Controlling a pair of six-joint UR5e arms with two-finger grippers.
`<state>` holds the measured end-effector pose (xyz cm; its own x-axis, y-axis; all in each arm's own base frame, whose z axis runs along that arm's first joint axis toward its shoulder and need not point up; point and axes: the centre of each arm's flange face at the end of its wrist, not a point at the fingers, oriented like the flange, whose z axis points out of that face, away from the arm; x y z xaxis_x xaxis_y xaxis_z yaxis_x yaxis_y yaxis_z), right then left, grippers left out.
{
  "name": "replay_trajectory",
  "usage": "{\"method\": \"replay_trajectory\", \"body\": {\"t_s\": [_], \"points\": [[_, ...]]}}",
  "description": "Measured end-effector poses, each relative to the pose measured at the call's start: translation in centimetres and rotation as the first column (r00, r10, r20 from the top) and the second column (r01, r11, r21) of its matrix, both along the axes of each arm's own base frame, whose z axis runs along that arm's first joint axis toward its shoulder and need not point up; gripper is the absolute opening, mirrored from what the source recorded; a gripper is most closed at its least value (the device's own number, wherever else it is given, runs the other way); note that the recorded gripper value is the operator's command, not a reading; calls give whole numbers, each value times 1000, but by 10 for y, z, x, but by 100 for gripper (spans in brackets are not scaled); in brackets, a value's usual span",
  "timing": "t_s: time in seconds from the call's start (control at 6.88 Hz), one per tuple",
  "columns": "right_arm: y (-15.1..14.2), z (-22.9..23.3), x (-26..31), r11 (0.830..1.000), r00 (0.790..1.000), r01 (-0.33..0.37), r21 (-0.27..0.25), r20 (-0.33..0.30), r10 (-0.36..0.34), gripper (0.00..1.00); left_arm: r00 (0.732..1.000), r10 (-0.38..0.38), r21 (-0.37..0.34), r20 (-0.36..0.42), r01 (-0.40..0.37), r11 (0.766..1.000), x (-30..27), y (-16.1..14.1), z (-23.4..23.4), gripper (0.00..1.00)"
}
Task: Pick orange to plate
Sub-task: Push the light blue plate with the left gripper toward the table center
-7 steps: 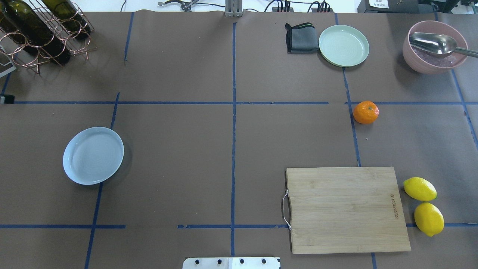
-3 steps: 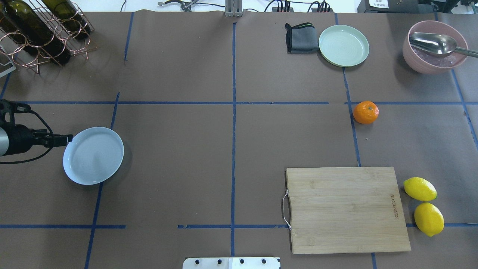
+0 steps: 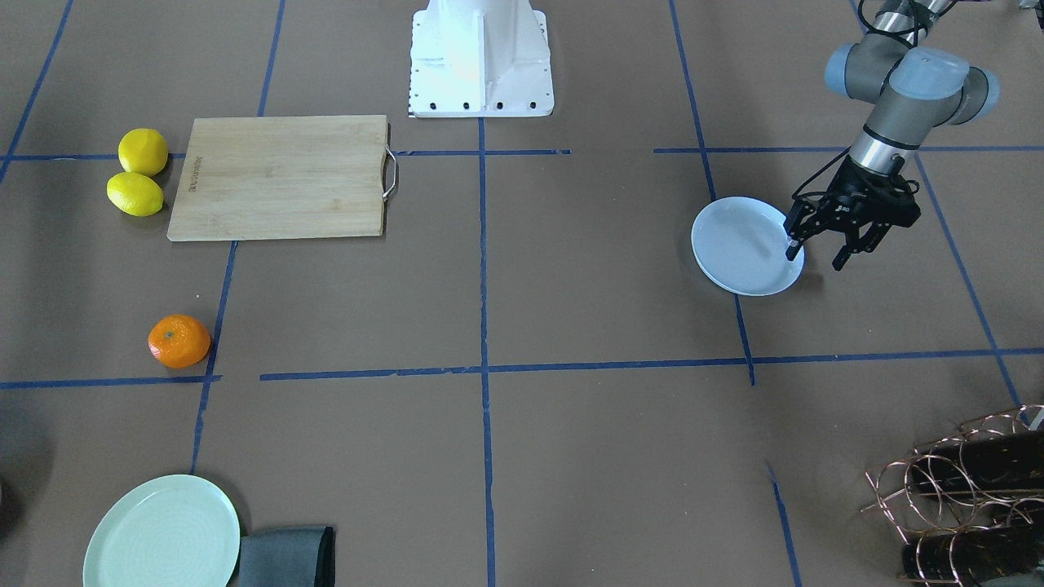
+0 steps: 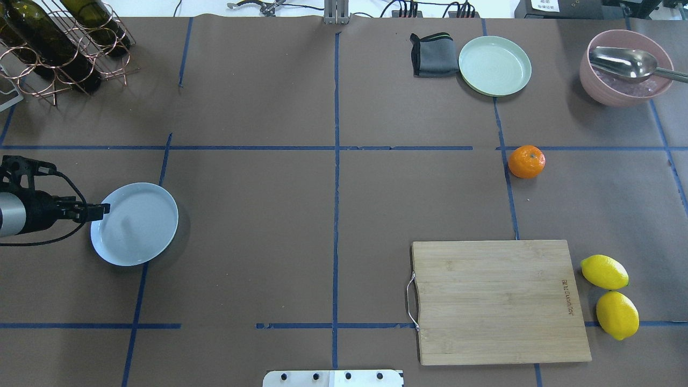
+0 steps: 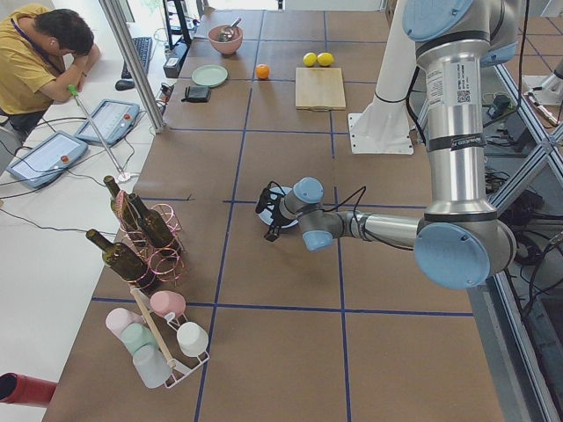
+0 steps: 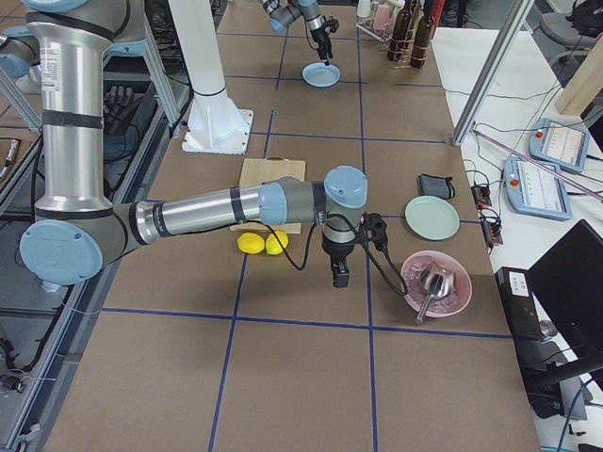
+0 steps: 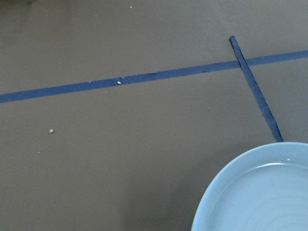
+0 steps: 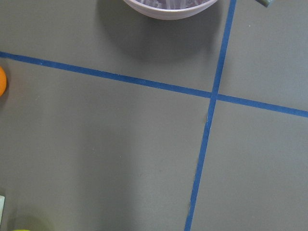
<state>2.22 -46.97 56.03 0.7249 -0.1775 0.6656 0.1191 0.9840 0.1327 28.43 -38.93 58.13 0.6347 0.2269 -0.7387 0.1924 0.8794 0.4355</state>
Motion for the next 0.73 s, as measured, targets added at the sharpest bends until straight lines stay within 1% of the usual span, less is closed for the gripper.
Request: {"method": "replay_trajectory", "body": {"t_s": [0.58,0.73], "points": [[0,1,0,1000,1000,0,-3,-1,0,100,1000,13,-2,-5,-13,1000,5,2,-2,27],[0,2,0,1000,1000,0,-4,-1,0,100,1000,17,-2,-7,-17,1000,6,2,-3,12]]}}
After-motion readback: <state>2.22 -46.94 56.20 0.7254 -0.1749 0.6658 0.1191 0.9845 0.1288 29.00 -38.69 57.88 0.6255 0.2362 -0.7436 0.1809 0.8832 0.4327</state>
